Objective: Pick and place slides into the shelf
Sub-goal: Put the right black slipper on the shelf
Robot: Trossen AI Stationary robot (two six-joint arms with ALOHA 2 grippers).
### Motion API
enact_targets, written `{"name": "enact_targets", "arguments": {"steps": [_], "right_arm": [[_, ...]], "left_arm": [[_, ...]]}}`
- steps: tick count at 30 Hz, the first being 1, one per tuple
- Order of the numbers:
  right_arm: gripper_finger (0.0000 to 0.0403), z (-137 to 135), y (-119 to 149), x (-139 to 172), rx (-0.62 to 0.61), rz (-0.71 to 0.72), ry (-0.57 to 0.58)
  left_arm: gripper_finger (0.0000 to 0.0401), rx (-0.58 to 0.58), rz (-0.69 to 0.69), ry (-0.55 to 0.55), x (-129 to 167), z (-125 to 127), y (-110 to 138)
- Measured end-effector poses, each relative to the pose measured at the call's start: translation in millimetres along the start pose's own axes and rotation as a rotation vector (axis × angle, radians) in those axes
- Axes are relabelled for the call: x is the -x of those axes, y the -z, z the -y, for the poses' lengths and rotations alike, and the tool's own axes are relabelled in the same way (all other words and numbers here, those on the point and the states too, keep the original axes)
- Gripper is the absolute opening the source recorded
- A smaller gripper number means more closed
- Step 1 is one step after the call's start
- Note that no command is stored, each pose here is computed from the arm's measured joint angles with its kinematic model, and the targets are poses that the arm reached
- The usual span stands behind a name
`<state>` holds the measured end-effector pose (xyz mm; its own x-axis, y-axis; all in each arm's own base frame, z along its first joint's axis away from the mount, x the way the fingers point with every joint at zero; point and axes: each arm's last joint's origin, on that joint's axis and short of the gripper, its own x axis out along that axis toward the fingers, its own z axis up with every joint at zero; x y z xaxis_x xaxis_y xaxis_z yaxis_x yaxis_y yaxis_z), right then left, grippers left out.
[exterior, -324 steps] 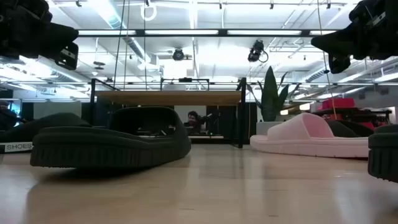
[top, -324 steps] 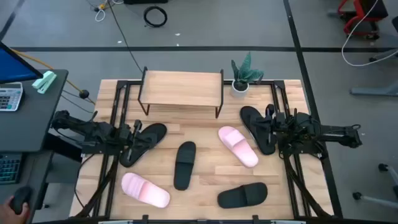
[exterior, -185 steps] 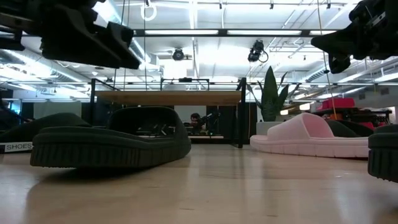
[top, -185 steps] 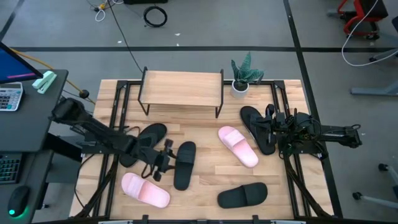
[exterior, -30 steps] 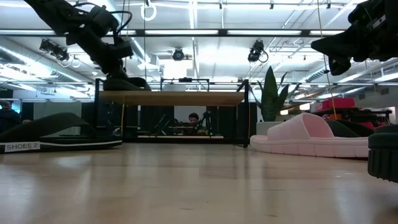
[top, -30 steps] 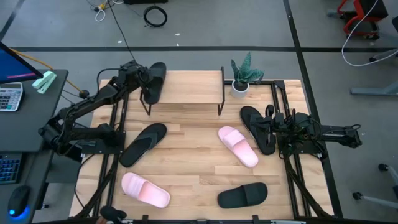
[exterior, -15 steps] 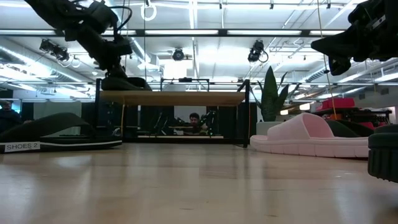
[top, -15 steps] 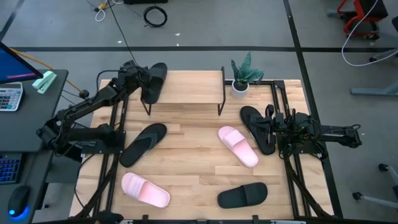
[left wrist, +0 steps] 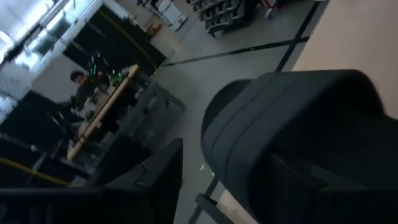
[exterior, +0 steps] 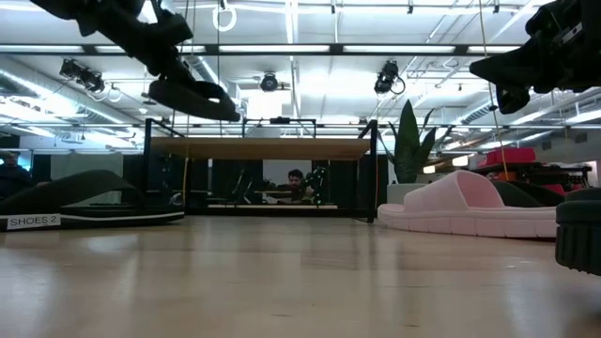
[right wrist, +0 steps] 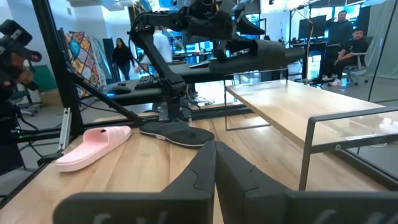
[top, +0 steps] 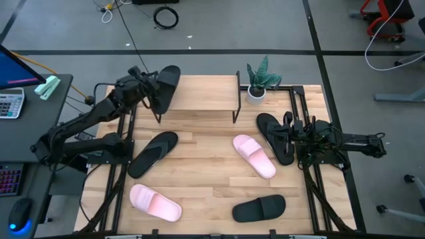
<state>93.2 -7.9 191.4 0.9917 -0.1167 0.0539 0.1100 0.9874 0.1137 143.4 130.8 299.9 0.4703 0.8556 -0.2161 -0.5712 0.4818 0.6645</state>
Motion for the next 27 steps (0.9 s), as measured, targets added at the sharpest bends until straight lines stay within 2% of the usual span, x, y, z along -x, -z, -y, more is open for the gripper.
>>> {"name": "enact_targets", "arguments": {"steps": [5, 11, 17, 20, 27], "right_arm": [[0.0014, 0, 0, 0, 0.0, 0.0, 0.0], [0.0014, 0, 0, 0, 0.0, 0.0, 0.0], [0.0014, 0, 0, 0, 0.001, 0.0, 0.0], [0.0014, 0, 0, 0, 0.0, 0.0, 0.0], [0.0014, 0, 0, 0, 0.001, 0.0, 0.0]], "left_arm": [[0.0192, -0.007, -0.041, 0.026, -11, 6, 3], [0.0188, 0.055, -0.108, 0.017, -33, 10, 12], [0.0185, 0.213, -0.077, -0.028, -49, 12, 11], [0.0185, 0.331, -0.083, -0.053, -53, 13, 12], [0.0174, 0.523, -0.097, -0.055, -56, 18, 12]]}}
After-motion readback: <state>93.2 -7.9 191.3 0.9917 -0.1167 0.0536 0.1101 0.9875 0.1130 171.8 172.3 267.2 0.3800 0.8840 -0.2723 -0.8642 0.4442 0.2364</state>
